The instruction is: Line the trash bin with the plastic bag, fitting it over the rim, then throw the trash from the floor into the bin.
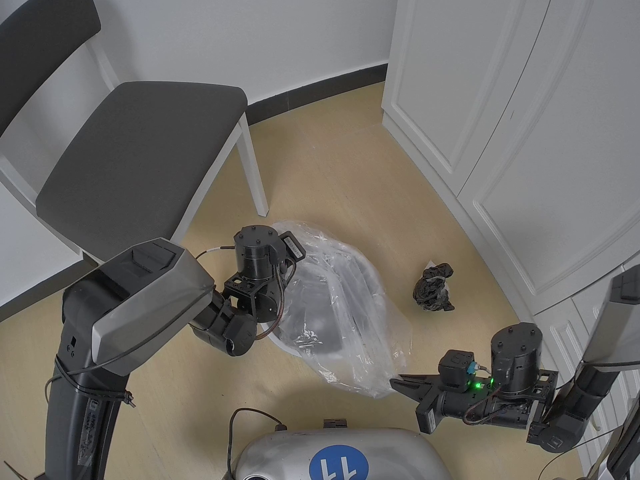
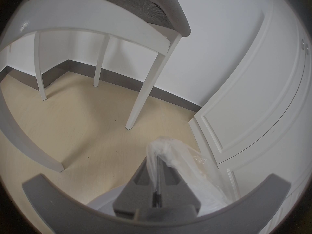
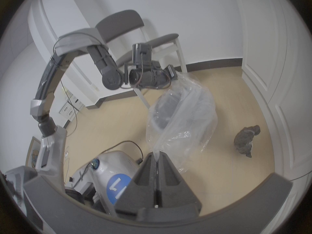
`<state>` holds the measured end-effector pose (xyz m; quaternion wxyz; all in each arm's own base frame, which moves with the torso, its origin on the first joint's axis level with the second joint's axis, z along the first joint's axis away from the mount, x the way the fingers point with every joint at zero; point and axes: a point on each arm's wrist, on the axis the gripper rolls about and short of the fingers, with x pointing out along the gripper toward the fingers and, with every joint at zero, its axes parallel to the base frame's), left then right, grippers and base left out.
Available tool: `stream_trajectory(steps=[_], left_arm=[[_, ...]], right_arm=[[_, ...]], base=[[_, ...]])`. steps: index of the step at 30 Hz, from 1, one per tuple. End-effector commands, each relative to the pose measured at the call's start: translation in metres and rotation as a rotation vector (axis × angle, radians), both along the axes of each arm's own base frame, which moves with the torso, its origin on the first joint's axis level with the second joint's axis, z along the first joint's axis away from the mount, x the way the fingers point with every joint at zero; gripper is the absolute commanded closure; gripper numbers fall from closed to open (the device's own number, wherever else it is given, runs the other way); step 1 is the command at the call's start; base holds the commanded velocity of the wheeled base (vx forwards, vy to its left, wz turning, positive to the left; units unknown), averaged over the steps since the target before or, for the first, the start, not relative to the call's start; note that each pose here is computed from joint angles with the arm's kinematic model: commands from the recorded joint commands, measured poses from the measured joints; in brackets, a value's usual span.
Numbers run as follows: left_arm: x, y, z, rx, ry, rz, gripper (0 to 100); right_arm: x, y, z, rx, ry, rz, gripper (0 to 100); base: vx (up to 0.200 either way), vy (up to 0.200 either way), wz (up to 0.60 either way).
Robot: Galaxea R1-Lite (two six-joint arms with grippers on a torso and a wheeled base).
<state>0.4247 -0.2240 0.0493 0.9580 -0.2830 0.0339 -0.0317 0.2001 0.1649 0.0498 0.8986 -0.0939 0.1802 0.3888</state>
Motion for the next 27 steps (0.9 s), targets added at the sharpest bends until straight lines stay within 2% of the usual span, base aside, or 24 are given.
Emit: stream_trajectory(steps=[1, 4, 7, 13, 19, 25, 27], left_arm=[[0.002, -0.001, -0.014, 0.003, 0.010, -0.002, 100], [0.004, -0.001, -0.016, -0.005, -0.003, -0.013, 100], [0.005, -0.001, -0.022, -0.014, -0.018, -0.040, 100], [0.007, 0.001, -0.030, -0.021, -0.029, -0.056, 100], [0.009, 0.007, -0.031, -0.017, -0.044, -0.055, 100], [0.005, 0.025, -0.011, -0.020, -0.055, -0.022, 100], [-0.002, 0.039, -0.010, -0.015, -0.053, -0.004, 100]], right_arm=[[0.018, 0.001, -0.036, -0.070, 0.035, -0.025, 100], [0.028, 0.000, -0.050, -0.044, -0.005, -0.046, 100], [0.031, -0.001, -0.072, -0.078, 0.032, -0.057, 100], [0.036, 0.000, -0.074, -0.074, 0.024, -0.062, 100], [0.042, -0.003, -0.067, -0.054, 0.000, -0.087, 100], [0.038, -0.010, -0.043, -0.020, -0.050, -0.098, 100], [0.038, -0.015, -0.032, -0.003, -0.077, -0.115, 100]], base=[[0.000, 0.000, 0.00], [0.000, 0.000, 0.00], [0.000, 0.000, 0.00], [0.000, 0.000, 0.00], [0.000, 0.000, 0.00], [0.000, 0.000, 0.00], [0.000, 0.000, 0.00]])
